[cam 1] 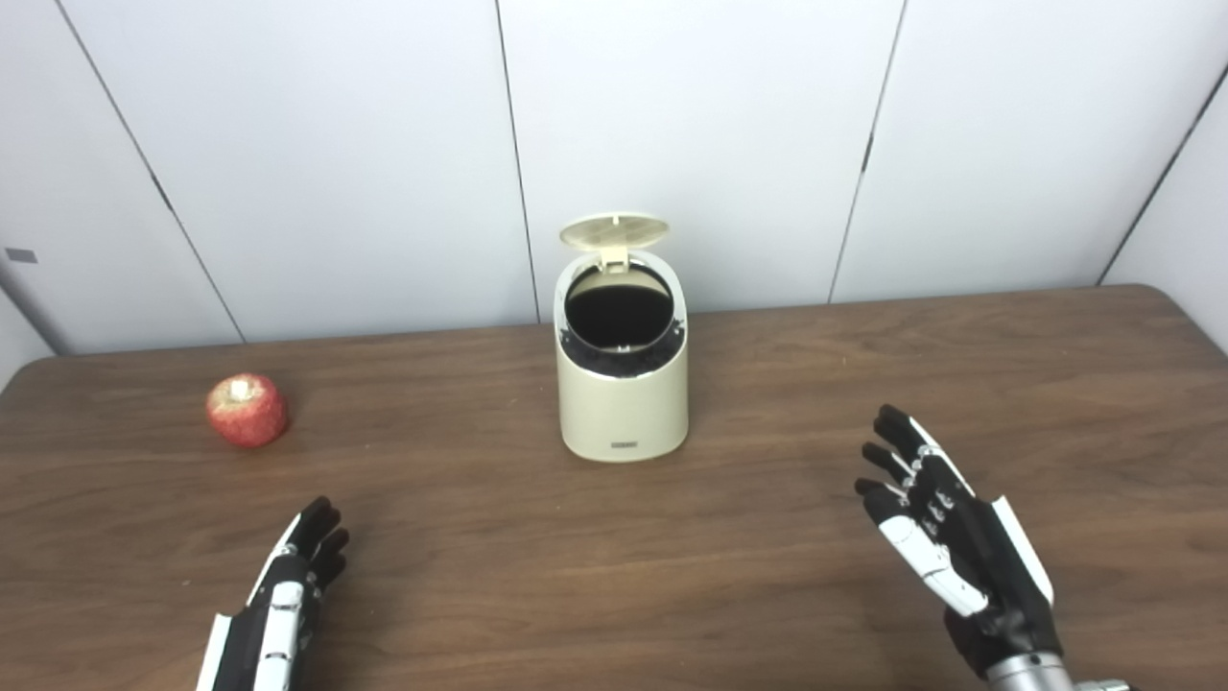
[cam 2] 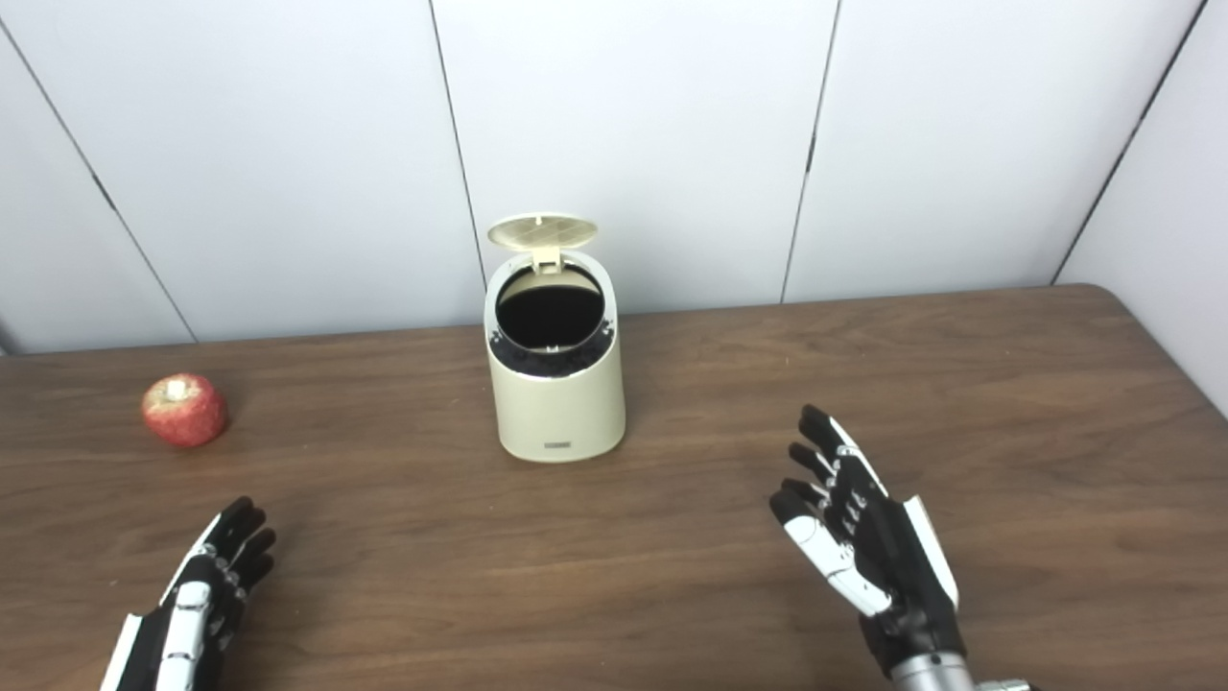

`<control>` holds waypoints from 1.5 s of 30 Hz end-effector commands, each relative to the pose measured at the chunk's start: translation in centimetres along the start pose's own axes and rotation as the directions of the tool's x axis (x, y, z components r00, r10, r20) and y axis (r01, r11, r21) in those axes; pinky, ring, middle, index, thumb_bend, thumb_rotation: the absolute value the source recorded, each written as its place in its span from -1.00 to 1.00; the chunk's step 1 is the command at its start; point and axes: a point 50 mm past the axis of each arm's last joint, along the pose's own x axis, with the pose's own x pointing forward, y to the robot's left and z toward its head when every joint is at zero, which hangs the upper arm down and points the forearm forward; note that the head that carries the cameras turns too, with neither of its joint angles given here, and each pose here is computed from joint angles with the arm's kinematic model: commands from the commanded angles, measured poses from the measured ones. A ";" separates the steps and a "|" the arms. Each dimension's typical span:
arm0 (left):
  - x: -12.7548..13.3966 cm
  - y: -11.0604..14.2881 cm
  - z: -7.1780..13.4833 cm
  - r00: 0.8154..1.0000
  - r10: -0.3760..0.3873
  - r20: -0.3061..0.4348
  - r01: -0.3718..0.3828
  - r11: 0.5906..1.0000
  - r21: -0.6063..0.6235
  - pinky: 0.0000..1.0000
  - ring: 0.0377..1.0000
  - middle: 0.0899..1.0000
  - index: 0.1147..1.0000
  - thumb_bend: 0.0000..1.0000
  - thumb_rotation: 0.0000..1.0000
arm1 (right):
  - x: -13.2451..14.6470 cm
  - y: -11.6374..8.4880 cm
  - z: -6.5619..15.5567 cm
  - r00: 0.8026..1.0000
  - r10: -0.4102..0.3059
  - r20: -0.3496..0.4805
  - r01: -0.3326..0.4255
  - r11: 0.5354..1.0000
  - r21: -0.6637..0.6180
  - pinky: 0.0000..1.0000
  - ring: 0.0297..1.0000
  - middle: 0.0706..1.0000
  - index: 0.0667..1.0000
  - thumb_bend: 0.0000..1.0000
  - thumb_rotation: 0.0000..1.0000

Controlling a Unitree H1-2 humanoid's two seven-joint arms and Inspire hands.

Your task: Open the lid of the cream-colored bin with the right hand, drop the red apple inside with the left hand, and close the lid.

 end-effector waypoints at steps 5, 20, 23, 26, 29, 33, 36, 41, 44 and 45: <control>-3.6 0.1 -0.5 0.999 0.034 -0.030 -0.034 0.999 0.011 0.80 0.79 0.82 0.85 -0.01 0.55 | -2.8 -0.1 -0.4 0.999 -0.030 0.042 0.031 0.999 -0.015 0.62 0.79 0.85 0.82 0.37 -0.03; -4.1 -2.3 -1.6 0.999 0.013 -0.044 -0.012 1.000 0.019 0.68 0.74 0.75 0.79 0.17 0.42 | -2.7 -2.7 -2.1 0.999 -0.028 0.030 0.029 0.999 -0.034 0.65 0.79 0.87 0.85 0.20 -0.16; -4.1 -2.7 -1.8 0.999 0.013 -0.033 -0.012 1.000 0.009 0.68 0.75 0.75 0.80 0.15 0.42 | -2.6 -2.8 -2.2 1.000 -0.021 0.022 0.021 1.000 0.008 0.70 0.82 0.89 0.85 0.16 -0.18; -4.2 -3.2 -1.9 1.000 0.017 -0.019 -0.016 1.000 0.020 0.63 0.72 0.74 0.80 0.11 0.43 | -2.6 -2.7 -2.2 1.000 -0.027 0.010 0.027 0.999 0.038 0.68 0.82 0.89 0.85 0.11 -0.10; -4.2 -3.6 -2.1 1.000 0.017 -0.010 -0.017 1.000 0.026 0.62 0.71 0.73 0.79 0.09 0.45 | -2.6 -2.8 -2.3 1.000 -0.026 0.006 0.026 0.999 0.035 0.69 0.83 0.89 0.85 0.08 -0.05; -4.2 -4.1 -2.3 1.000 0.021 -0.007 -0.021 0.999 0.033 0.62 0.72 0.73 0.77 0.10 0.42 | -2.5 -3.2 -2.4 1.000 -0.020 0.000 0.020 0.999 0.040 0.68 0.84 0.90 0.87 0.04 -0.08; -4.1 -4.6 -2.4 1.000 0.020 -0.008 -0.020 0.999 0.033 0.63 0.72 0.73 0.77 0.15 0.40 | -2.4 -3.6 -2.3 1.000 -0.010 0.002 0.010 0.999 0.035 0.69 0.84 0.90 0.88 -0.02 -0.12; -4.1 -5.6 -2.0 0.999 0.036 -0.032 -0.035 0.999 0.030 0.63 0.71 0.73 0.78 0.23 0.32 | -2.3 -4.1 -2.6 1.000 -0.005 0.002 0.005 0.999 0.051 0.77 0.88 0.94 0.91 -0.06 -0.14; -4.0 -6.0 -1.7 0.999 0.041 -0.020 -0.040 0.999 0.025 0.50 0.70 0.75 0.82 0.16 0.23 | -2.2 -4.4 -2.8 0.998 -0.052 -0.018 0.052 0.999 -0.018 0.55 0.71 0.81 0.79 0.22 -0.02; -4.0 -6.0 -1.5 0.999 0.044 -0.012 -0.044 0.998 0.043 0.47 0.68 0.75 0.83 0.17 0.20 | -2.2 -4.4 -2.8 0.998 -0.054 -0.018 0.053 0.998 -0.024 0.53 0.69 0.80 0.78 0.26 0.01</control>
